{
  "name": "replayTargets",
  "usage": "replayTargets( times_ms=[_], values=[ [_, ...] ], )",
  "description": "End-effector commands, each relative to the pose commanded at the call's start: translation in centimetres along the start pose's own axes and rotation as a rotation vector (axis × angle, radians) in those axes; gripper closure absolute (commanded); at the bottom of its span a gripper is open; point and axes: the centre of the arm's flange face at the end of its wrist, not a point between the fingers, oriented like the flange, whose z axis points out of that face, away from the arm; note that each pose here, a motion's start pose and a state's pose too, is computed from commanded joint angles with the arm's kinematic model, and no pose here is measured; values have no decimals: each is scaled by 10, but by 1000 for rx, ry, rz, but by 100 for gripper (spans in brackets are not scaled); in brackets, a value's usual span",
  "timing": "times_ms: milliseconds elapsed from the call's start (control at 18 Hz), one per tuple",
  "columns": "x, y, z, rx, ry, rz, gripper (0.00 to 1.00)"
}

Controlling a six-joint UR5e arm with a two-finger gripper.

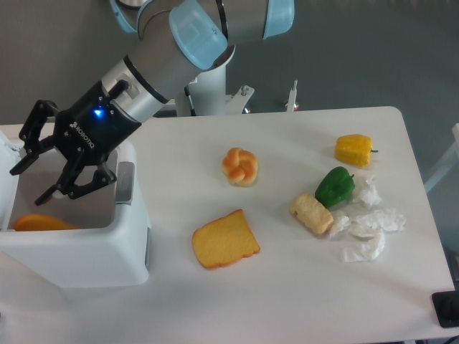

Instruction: Place the long bread in the trash can

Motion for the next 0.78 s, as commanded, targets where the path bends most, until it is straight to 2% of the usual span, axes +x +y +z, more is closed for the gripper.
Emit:
replayTargets(
  times_ms=[111, 333, 611, 778],
  values=[
    [1, -2, -1, 2, -1, 4, 33],
    [-11, -4, -18, 15, -34, -7, 25],
    [-27, -6, -62, 49, -107, -20, 1],
    [-25, -10, -88, 69, -147, -18, 0]
  ],
)
